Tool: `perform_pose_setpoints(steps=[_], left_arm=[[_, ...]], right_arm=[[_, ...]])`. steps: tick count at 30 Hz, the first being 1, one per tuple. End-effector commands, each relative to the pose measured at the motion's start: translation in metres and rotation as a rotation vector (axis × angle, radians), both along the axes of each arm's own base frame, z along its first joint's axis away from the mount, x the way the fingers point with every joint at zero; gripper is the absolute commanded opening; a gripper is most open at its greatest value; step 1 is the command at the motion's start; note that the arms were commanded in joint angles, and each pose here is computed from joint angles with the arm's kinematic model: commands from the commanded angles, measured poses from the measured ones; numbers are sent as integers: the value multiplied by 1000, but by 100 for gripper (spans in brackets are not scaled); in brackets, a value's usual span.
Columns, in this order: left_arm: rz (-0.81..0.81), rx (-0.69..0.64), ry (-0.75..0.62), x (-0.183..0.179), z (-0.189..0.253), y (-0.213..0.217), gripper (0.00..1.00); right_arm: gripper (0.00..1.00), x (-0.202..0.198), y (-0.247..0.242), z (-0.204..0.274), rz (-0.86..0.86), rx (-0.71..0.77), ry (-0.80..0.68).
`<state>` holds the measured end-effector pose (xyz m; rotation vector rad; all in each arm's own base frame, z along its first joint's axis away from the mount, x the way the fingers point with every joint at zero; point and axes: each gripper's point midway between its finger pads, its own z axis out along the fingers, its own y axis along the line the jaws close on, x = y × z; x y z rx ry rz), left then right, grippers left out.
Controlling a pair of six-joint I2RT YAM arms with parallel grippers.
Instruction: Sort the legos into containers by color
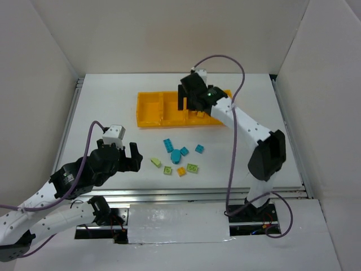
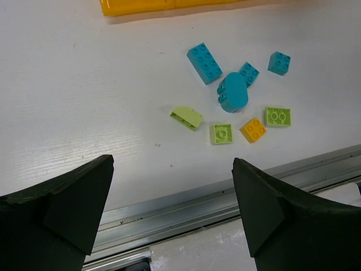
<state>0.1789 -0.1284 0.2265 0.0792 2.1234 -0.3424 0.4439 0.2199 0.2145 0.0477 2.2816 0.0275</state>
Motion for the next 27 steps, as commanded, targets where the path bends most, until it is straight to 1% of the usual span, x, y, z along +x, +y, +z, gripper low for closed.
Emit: perform_pose_setpoints(steps=[1, 2, 3, 4, 5, 6, 9, 12, 13, 15, 16, 18, 21, 27], left_arm=[[28, -13, -25, 2, 6, 4, 100], [35, -9, -27, 3, 5, 5, 99], [37, -7, -26, 2, 5, 6, 100], [38, -7, -23, 2, 4, 6, 100], [41, -7, -26, 3, 5, 6, 100], [42, -6, -26, 3, 5, 7, 100], [49, -10, -29, 3, 6, 8, 100], [59, -19, -35, 2, 8, 11, 100], [63, -26, -39, 1, 9, 12, 99], [63, -33, -45, 1, 10, 13, 100], [64, -39, -48, 1, 11, 13, 99], [60, -44, -52, 0, 12, 13, 100], [51, -40, -48, 0, 11, 11, 100], [44, -23, -34, 1, 7, 8, 100]], right_arm=[[100, -79, 34, 1, 37, 77, 16], [100, -94, 41, -7, 53, 86, 25], [100, -122, 55, -22, 106, 99, 48], [100, -136, 62, -29, 143, 106, 60], [100, -154, 75, -34, 214, 132, 95], [100, -176, 86, -50, 298, 103, 129], [98, -204, 87, -70, 334, 29, 188], [93, -226, 89, -89, 340, 11, 226], [88, -234, 92, -93, 353, 9, 229], [82, -243, 93, -106, 368, 11, 247], [76, -245, 94, -110, 373, 11, 259], [72, -251, 98, -121, 415, 10, 284], [70, -252, 105, -130, 461, -4, 290], [64, -240, 103, -149, 464, -98, 293]])
